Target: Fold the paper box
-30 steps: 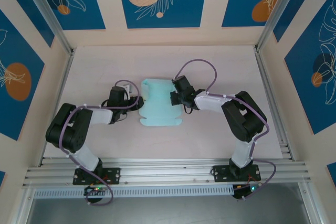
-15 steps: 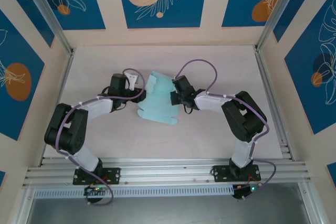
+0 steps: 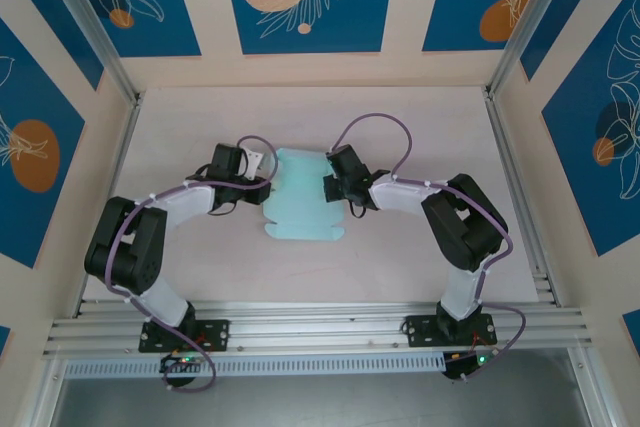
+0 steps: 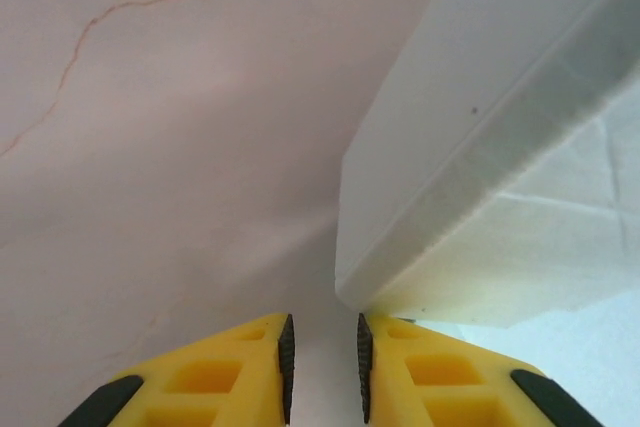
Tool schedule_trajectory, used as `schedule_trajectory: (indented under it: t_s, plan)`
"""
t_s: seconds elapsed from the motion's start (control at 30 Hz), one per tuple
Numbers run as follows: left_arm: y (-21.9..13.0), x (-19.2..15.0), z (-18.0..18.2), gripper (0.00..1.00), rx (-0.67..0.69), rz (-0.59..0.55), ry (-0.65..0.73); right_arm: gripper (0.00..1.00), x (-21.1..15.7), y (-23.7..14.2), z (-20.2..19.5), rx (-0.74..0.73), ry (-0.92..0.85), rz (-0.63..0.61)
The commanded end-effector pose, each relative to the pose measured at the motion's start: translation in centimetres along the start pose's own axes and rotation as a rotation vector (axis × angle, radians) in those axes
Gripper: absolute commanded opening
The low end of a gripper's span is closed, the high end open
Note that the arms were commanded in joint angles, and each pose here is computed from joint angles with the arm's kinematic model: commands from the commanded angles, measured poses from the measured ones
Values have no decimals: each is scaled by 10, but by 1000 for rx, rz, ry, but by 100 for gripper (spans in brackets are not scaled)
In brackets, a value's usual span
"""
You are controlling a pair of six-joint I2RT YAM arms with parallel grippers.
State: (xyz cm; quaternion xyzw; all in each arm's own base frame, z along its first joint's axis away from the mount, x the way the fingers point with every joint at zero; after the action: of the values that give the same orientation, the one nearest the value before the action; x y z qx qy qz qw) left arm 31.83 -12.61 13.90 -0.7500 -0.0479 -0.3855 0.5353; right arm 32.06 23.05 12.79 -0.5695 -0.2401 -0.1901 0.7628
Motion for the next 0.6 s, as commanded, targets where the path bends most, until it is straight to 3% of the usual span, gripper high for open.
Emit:
schedule_trajectory:
  t_s: [0.0, 0.2, 0.33, 0.43, 0.57]
  plan:
    - [-16, 14, -1, 26, 25, -27, -56, 8, -17, 3, -2, -45, -55, 108]
    - [-21, -2, -4, 28, 20, 10, -122, 8, -16, 5, -2, -40, -57, 100]
    - [-27, -10, 2, 27, 143, 78, -182, 8, -16, 6, -1, -36, -58, 98]
    - [-38, -9, 4, 27, 206, 25, -200, 8, -16, 6, -1, -31, -57, 97]
    - [-46, 2, 2, 28, 193, -90, -146, 8, -16, 7, -1, -28, -58, 97]
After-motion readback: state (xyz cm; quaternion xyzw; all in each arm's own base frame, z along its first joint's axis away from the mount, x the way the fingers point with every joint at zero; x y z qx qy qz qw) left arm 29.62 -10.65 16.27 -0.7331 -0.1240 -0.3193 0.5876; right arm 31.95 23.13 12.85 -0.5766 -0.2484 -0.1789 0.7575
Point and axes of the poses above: each hand's point on the last joint's axis, 136 mm out from that joint toward the fingers, its own y axis out along the fingers, its own z axis along the line the jaws close on, x = y × z, the point moved 10 cm from there along -y, back along the fingers, and after that the axes turned 10 degrees about y, right-handed, at the moved point
